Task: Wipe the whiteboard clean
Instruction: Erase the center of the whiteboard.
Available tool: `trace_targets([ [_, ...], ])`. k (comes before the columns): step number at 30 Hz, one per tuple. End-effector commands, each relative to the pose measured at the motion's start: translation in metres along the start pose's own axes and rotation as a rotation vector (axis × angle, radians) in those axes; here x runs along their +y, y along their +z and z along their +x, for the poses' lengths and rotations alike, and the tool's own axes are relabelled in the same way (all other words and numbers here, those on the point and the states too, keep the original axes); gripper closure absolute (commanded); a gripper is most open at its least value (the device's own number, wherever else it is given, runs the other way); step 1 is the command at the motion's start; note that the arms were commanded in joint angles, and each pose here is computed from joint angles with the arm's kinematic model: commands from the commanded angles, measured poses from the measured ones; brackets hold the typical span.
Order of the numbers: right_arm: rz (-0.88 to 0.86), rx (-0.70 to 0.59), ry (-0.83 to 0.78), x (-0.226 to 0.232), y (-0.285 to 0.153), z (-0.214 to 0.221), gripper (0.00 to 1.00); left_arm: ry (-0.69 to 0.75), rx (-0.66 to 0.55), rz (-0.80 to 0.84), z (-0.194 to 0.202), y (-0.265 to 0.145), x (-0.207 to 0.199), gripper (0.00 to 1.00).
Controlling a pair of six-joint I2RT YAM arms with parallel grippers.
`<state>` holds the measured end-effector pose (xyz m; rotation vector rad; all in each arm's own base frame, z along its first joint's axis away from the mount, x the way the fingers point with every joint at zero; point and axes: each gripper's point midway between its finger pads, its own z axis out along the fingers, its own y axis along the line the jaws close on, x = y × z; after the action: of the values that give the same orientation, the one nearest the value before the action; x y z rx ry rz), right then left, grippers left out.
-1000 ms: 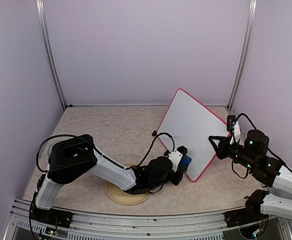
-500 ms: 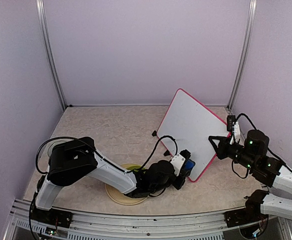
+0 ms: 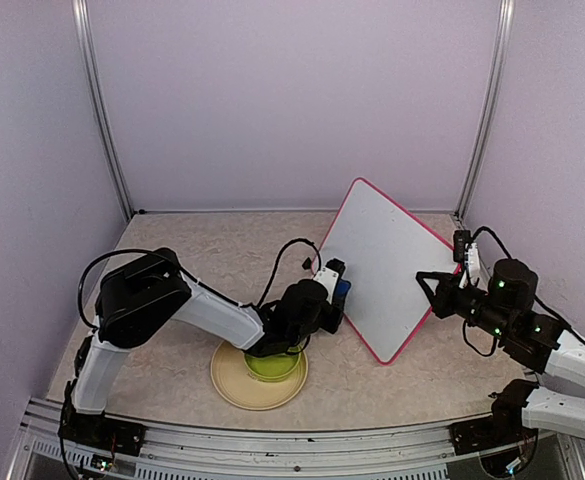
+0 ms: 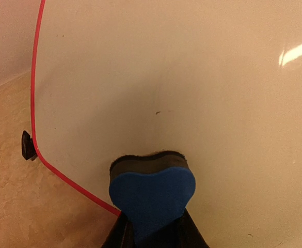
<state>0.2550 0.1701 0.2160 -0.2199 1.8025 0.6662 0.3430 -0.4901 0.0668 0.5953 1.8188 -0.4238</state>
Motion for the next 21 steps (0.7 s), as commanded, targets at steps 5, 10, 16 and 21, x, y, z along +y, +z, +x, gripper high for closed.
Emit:
trace_targets([
  [5, -0.065, -0.054, 0.008, 0.013, -0.003, -0.016, 1.00, 0.069, -0.044, 0.164, 0.002, -0.019, -0.065, 1.00],
  [10, -0.067, -0.055, 0.008, 0.013, -0.003, -0.016, 1.00, 0.097, -0.010, 0.204, 0.023, -0.022, -0.089, 1.00],
  [16, -0.073, -0.058, 0.010, 0.015, -0.003, -0.018, 1.00, 0.113, 0.001, 0.251, 0.030, -0.031, -0.113, 1.00],
  [21, -0.068, -0.063, 0.007, 0.014, -0.005, -0.020, 1.00, 0.112, -0.019, 0.302, 0.025, -0.047, -0.131, 1.00],
])
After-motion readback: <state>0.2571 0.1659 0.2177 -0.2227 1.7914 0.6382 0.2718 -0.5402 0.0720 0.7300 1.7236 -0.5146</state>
